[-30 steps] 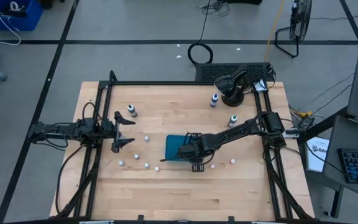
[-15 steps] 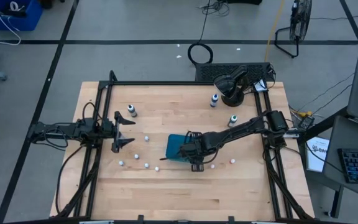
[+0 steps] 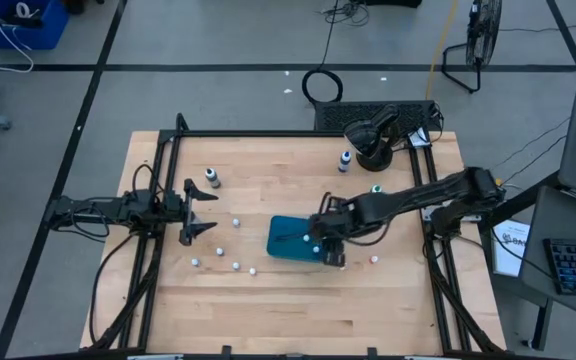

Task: Pick & Place food coloring
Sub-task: Put the small black food coloring bottle into the blue bin

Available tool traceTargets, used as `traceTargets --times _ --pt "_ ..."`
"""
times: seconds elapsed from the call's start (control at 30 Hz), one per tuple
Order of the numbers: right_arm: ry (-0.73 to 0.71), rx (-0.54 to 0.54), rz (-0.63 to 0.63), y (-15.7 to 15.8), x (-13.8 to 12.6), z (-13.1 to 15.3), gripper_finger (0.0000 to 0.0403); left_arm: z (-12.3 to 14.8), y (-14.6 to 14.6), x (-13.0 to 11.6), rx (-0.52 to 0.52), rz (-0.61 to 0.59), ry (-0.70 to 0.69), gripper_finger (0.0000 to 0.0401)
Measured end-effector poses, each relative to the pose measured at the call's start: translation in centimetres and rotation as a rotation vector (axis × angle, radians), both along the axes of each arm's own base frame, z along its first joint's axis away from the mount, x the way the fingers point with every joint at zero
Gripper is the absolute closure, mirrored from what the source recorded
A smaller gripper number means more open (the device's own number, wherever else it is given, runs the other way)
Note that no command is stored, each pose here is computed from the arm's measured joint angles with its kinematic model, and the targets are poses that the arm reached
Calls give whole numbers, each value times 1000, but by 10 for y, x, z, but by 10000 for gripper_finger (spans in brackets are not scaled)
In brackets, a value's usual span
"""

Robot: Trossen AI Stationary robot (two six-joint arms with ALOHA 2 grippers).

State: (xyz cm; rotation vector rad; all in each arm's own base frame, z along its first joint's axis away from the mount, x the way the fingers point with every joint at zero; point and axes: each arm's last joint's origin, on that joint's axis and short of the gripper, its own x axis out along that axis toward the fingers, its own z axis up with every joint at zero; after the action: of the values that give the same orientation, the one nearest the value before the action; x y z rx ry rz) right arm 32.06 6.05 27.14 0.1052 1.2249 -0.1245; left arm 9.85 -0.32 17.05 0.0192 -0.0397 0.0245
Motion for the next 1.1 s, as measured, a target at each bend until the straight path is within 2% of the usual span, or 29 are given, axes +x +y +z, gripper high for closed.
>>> traceTargets --times 0.13,0.23,0.5,0.77,1.1 --pt "9 0 -68 -5 -20 17 226 0 0 0 0 0 0 36" --pt "6 -42 -92 -8 -32 16 226 0 0 0 0 0 1 36" --pt "141 -108 -158 -28 -62 -26 227 0 0 0 0 0 0 36" --pt "180 -104 -244 -50 -71 -66 227 0 0 0 0 0 -1 36" --pt "201 -106 -282 -67 -80 -91 230 0 0 0 0 1 0 36"
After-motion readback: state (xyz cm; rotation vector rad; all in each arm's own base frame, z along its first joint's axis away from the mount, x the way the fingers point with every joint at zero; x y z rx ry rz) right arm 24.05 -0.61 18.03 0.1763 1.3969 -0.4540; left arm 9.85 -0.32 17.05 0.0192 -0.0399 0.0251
